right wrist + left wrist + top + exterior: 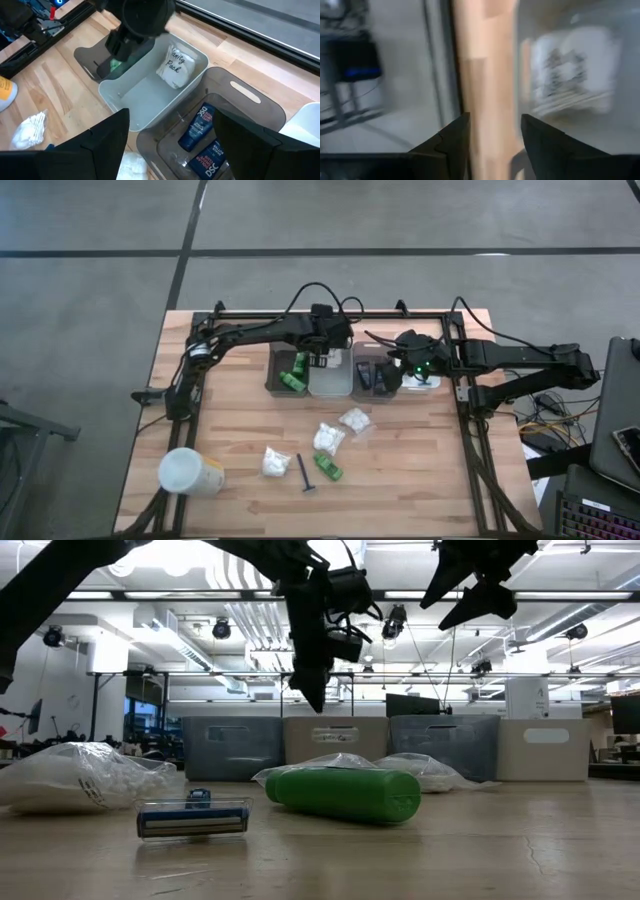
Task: Pick & Place Travel size toiletries
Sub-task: Put the left white cotton pack into the gray bin
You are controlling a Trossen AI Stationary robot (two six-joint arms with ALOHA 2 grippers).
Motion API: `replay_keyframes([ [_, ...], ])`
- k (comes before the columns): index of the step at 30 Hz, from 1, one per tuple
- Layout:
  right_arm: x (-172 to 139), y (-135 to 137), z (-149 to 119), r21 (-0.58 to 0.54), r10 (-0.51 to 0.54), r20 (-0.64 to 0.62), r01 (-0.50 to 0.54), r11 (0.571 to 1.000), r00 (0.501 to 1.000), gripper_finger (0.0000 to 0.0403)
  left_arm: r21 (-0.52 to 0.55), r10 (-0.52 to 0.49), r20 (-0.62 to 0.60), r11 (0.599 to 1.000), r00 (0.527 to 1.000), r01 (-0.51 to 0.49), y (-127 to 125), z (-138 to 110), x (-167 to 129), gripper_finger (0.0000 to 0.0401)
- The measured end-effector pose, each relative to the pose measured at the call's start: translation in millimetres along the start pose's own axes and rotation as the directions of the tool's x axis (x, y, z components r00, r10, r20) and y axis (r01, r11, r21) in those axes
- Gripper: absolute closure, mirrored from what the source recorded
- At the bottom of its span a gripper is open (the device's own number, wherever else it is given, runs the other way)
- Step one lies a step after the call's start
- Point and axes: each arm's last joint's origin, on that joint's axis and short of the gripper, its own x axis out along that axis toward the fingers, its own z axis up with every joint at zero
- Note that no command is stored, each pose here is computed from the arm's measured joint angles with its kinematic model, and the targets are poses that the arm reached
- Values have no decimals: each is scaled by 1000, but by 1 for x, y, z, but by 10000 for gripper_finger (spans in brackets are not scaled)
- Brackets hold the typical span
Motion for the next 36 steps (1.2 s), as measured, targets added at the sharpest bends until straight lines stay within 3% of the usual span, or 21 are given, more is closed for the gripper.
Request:
replay_keyframes([
  [3, 0, 0, 0, 0, -1, -1, 1, 1000, 1000, 132, 12, 0, 1, 1000, 1000, 0, 2, -4, -17, 222],
  [8, 0, -2, -2, -1, -15, -20, 15, 1000, 1000, 140, 18, -142, 55, 990, 988, 141, 5, -18, -58, 222],
  [14, 0, -2, -3, 38, -19, -27, 20, 999, 999, 148, -146, -246, 107, 955, 963, 260, 17, -45, -104, 222],
  [18, -1, 2, -5, 73, -6, -34, 9, 997, 999, 153, -156, -325, 198, 921, 925, 357, 20, -61, -129, 224],
  [21, -2, 6, -10, 82, 12, -44, -9, 997, 999, 156, -119, -424, 258, 878, 868, 464, 15, -74, -141, 224],
  [25, -2, 9, -16, 98, 9, -45, -5, 995, 999, 153, -78, -542, 238, 816, 806, 572, -9, -95, -143, 224],
  [31, 2, 13, -23, 157, 39, -25, -35, 987, 999, 132, -15, -671, 164, 732, 723, 682, -71, -127, -126, 224],
  [36, 3, 15, -23, 195, 67, -19, -62, 979, 998, 112, -18, -801, 188, 576, 568, 817, -125, -145, -114, 224],
])
